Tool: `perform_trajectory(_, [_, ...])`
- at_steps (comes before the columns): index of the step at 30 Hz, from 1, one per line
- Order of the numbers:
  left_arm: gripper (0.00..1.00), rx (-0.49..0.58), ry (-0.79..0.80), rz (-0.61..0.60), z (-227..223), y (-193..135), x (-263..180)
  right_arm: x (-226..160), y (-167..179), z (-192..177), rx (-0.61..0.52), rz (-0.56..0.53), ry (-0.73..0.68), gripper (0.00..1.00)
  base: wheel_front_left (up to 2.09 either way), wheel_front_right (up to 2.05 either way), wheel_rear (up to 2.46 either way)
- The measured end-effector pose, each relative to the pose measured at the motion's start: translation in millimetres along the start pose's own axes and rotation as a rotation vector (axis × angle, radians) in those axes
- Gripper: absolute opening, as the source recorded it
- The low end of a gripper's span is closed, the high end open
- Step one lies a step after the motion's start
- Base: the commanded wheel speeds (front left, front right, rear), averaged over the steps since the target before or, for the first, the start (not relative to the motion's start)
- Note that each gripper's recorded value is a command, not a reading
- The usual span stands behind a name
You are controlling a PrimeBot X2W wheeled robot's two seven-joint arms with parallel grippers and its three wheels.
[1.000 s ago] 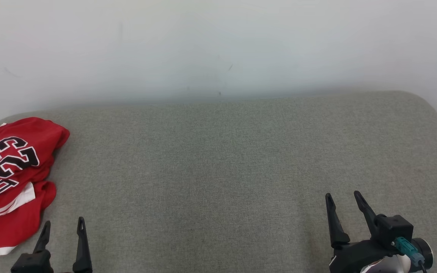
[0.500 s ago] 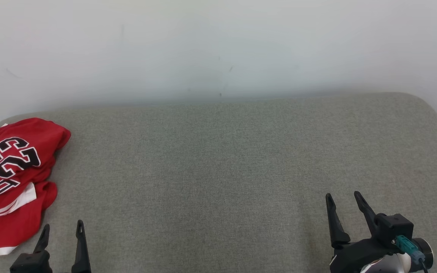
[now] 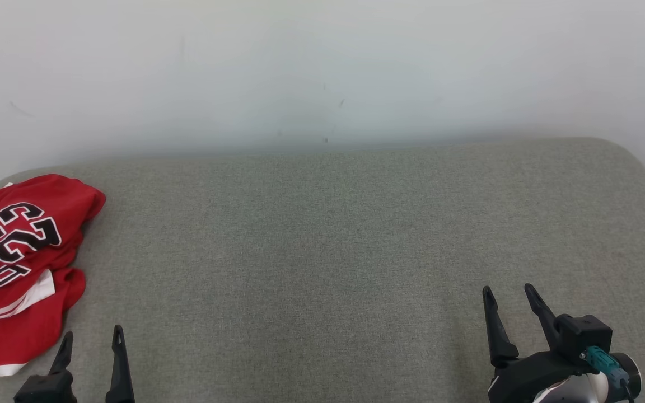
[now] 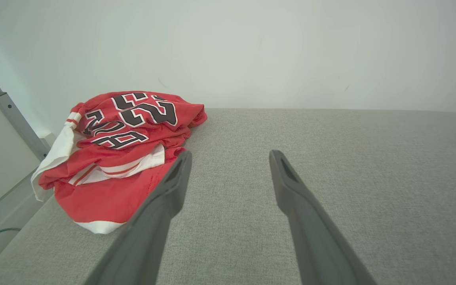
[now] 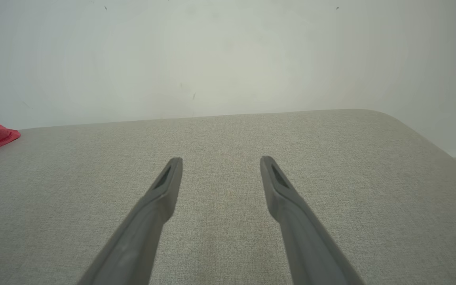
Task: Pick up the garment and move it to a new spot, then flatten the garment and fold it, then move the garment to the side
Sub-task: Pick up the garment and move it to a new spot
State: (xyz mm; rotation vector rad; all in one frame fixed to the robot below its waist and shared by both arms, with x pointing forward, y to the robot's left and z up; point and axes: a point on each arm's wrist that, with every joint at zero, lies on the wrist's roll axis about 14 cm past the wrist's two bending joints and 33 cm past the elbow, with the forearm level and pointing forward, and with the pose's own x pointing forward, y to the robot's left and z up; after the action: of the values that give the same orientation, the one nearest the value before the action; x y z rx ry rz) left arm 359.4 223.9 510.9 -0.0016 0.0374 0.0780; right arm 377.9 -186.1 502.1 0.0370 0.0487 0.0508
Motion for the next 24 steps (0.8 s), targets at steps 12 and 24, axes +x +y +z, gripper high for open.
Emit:
perform_trajectory(12, [1.00, -0.001, -0.003, 0.010, -0.3, 4.8, -3.2, 2.4, 5.2, -1.0, 0.011, 0.015, 0.006, 1.00, 0.00, 0.00, 0.00])
perform_trajectory(24, [1.00, 0.012, 0.007, 0.103, -1.4, 37.6, -23.0, 14.6, 33.7, -7.2, 0.028, 0.097, 0.021, 1.00, 0.00, 0.00, 0.00])
